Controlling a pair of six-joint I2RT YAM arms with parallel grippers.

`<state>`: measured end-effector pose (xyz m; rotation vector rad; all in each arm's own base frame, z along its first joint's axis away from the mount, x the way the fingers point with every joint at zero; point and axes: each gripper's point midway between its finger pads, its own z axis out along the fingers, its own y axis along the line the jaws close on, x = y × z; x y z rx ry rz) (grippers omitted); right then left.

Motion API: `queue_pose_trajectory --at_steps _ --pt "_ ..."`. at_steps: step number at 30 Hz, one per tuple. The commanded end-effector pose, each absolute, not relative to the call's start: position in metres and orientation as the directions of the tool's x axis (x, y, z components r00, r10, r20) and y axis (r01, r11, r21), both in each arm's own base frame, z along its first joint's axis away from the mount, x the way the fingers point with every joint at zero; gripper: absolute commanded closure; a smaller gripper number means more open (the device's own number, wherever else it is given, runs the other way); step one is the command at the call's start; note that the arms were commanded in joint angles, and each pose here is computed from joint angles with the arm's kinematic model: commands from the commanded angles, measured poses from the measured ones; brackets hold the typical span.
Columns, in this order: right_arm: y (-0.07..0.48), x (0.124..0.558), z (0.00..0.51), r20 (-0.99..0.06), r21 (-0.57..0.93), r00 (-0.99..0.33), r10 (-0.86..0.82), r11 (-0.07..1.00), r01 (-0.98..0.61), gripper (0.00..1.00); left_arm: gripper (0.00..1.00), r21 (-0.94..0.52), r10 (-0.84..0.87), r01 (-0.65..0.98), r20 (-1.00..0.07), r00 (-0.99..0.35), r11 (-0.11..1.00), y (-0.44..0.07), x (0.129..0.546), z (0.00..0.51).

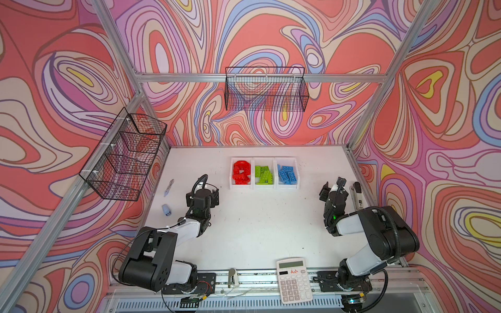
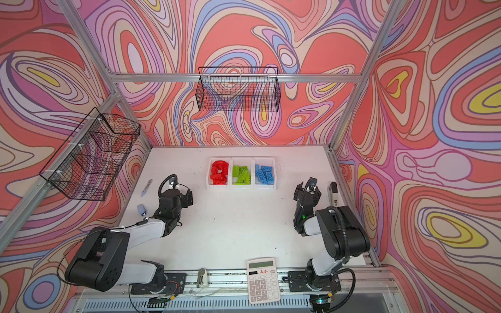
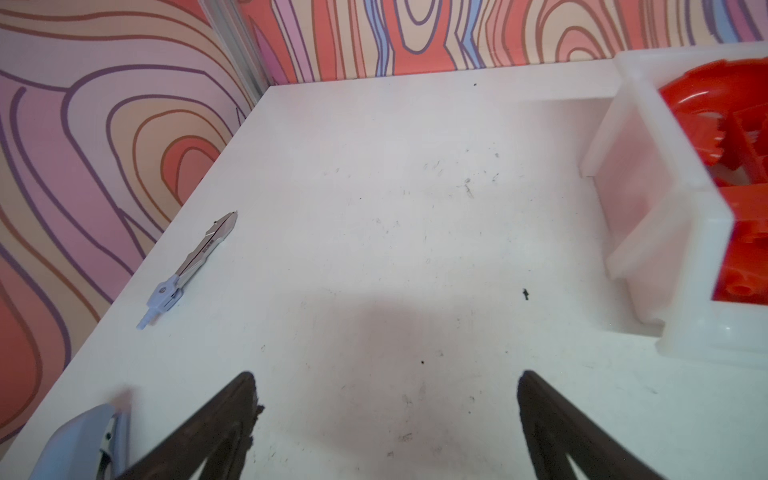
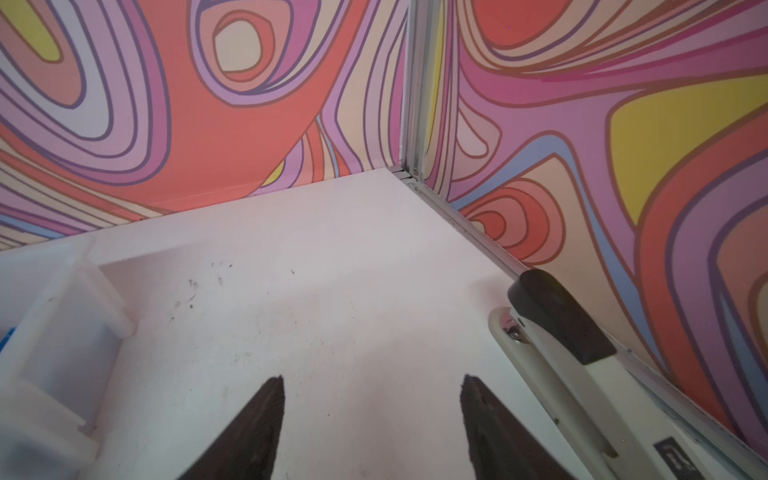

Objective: Sort the legos into containers by color

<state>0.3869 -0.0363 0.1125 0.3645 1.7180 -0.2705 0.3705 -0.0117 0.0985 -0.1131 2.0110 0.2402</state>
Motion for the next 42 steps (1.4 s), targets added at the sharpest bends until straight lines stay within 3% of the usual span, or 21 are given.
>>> queue_pose_trajectory --at_steps 1,5,7,10,18,19,20,21,23,25,27,42 --pt "-0.022 0.4 0.122 -0.99 0.011 -0.129 0.051 0.956 0.294 0.29 0.0 0.098 0.04 -0.132 -0.922 -0.385 0.986 -0.021 0.379 0.112" --pt "-0.023 0.407 0.107 -0.982 0.031 -0.17 0.077 0.966 0.257 0.27 0.0 0.108 0.058 -0.117 -0.927 -0.369 0.987 -0.022 0.373 0.114" --pt "-0.026 0.404 0.112 -0.988 0.049 -0.128 0.084 0.966 0.252 0.27 0.0 0.153 0.094 -0.138 -0.927 -0.364 0.978 -0.015 0.37 0.117" --pt "-0.026 0.405 0.111 -0.987 0.046 -0.138 0.083 0.966 0.255 0.27 0.0 0.182 0.127 -0.167 -0.948 -0.292 0.969 -0.007 0.363 0.125" --pt "-0.027 0.405 0.111 -0.987 0.044 -0.137 0.082 0.965 0.259 0.26 0.0 0.13 0.089 -0.131 -0.956 -0.28 0.983 0.0 0.379 0.108" --pt "-0.027 0.405 0.112 -0.988 0.044 -0.133 0.081 0.965 0.26 0.24 0.0 0.098 0.064 -0.099 -0.952 -0.3 0.99 0.0 0.379 0.102" --pt "-0.027 0.405 0.111 -0.987 0.043 -0.136 0.081 0.964 0.261 0.02 0.0 0.084 0.055 -0.087 -0.953 -0.298 0.993 0.0 0.381 0.096" --pt "-0.028 0.406 0.112 -0.988 0.043 -0.135 0.08 0.964 0.264 0.02 0.0 0.09 0.068 -0.075 -0.965 -0.254 0.993 -0.001 0.385 0.098" --pt "-0.028 0.405 0.111 -0.987 0.041 -0.137 0.079 0.963 0.265 0.02 0.0 0.07 0.048 -0.053 -0.941 -0.336 0.996 -0.002 0.383 0.091" --pt "-0.028 0.405 0.112 -0.988 0.041 -0.135 0.079 0.963 0.266 0.02 0.0 0.05 0.032 -0.051 -0.95 -0.309 0.997 0.001 0.39 0.092" --pt "-0.028 0.406 0.112 -0.988 0.041 -0.134 0.079 0.963 0.266 0.02 0.0 0.032 -0.001 -0.084 -0.929 -0.371 0.996 0.009 0.39 0.088" --pt "-0.025 0.407 0.111 -0.987 0.033 -0.142 0.07 0.969 0.247 0.02 0.0 0.035 0.004 -0.082 -0.937 -0.349 0.996 0.009 0.393 0.089"
